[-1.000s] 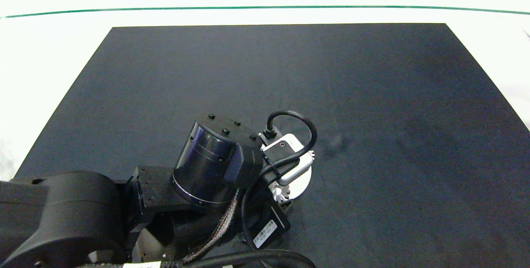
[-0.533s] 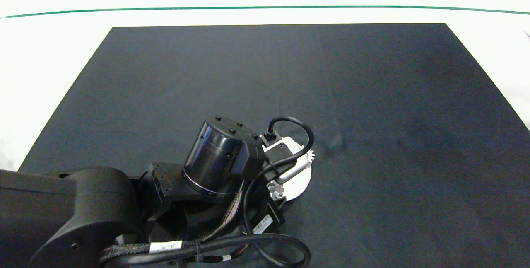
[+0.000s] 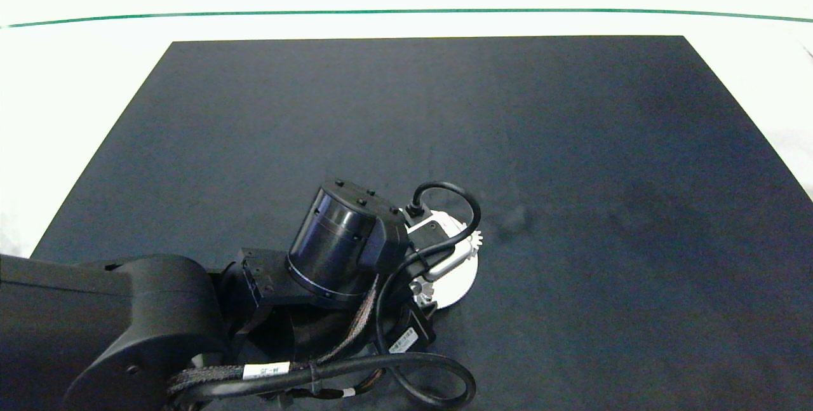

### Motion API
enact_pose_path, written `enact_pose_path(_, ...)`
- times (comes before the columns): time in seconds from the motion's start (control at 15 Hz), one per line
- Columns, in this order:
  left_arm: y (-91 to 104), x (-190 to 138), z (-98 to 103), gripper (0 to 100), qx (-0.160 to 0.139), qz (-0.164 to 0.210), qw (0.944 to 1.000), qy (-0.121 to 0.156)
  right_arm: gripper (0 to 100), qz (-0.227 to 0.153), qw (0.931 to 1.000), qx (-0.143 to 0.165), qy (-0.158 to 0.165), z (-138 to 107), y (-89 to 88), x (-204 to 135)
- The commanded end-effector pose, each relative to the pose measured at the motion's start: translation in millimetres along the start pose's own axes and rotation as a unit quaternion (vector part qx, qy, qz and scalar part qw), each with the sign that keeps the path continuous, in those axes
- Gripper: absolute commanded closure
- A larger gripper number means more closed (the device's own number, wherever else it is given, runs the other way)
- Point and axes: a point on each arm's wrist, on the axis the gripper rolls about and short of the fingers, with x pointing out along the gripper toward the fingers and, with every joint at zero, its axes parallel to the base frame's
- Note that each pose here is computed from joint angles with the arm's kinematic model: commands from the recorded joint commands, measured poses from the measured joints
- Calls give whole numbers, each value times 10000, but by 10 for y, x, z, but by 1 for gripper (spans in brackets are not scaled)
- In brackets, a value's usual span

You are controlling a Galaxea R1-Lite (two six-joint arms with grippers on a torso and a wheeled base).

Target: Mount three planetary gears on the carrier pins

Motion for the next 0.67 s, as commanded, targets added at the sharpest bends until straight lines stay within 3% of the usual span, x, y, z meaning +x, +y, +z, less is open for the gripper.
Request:
enact_pose_path(0.07, -3, 27, 10, 75, 32, 18, 10000, -22, 0, 0, 10000, -30, 21, -4, 1, 2)
enact_pose_path(0.67, -13, 58, -10, 75, 46, 7, 10000, 23, 0, -8, 10000, -28, 15, -5, -1, -3)
